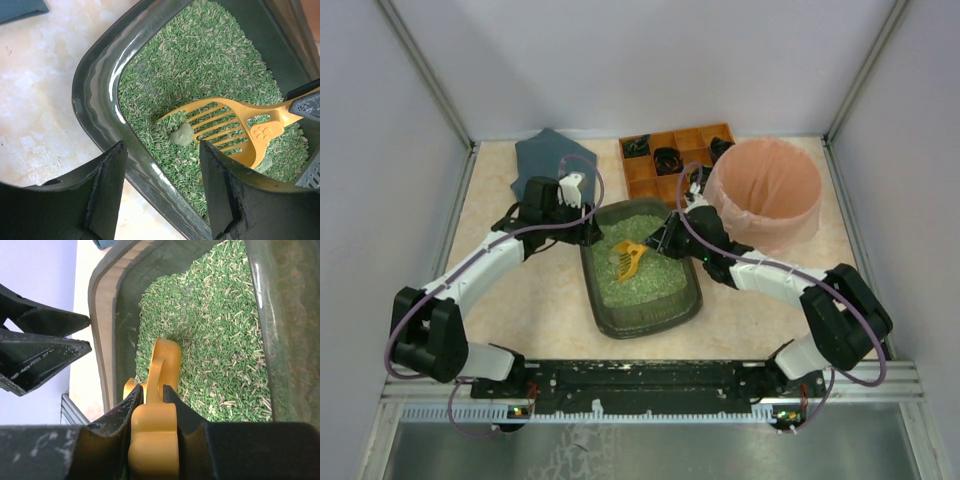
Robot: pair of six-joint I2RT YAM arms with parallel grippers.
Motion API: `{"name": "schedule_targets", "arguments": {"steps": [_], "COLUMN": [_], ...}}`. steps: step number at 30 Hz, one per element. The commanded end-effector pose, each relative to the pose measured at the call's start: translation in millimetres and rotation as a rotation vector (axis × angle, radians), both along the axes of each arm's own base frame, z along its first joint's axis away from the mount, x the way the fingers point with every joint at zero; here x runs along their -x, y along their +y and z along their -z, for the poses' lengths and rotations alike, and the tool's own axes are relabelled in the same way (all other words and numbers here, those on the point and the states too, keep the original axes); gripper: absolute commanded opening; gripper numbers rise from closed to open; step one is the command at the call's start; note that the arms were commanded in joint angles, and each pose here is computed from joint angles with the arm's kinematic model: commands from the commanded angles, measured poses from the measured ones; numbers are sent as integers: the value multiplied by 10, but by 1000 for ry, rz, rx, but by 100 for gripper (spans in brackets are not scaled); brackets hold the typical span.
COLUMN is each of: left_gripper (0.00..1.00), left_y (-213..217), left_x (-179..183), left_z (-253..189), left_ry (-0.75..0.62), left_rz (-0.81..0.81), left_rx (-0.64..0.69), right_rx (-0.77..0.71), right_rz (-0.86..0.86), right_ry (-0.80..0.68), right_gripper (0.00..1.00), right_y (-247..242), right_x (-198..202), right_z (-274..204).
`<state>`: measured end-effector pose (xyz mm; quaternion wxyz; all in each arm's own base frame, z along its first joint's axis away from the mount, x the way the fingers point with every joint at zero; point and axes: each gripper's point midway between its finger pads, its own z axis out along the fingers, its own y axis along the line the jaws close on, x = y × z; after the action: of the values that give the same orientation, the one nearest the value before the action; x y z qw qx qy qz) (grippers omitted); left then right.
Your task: Clean the litter box
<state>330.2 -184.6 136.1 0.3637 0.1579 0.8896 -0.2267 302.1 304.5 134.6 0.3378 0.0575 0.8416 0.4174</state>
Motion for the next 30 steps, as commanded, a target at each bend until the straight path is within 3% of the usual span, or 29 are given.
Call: {"name": "schedule_targets", "arguments": {"steps": [1, 30], "left_gripper": [65, 68], "left_y": [-116, -14], "left_x": [-23, -44], "left_z": [-166, -336], "left_ry": [-56, -124], "left_rz": [28, -29], "left_rx": [55, 70], "right_rx": [-104, -397], "right_rz": [43, 211], "right_ry": [-66, -145], "right_gripper": [0, 0], "right_y": [-12, -580], "right_x": [27, 408], "right_z": [-357, -620]}}
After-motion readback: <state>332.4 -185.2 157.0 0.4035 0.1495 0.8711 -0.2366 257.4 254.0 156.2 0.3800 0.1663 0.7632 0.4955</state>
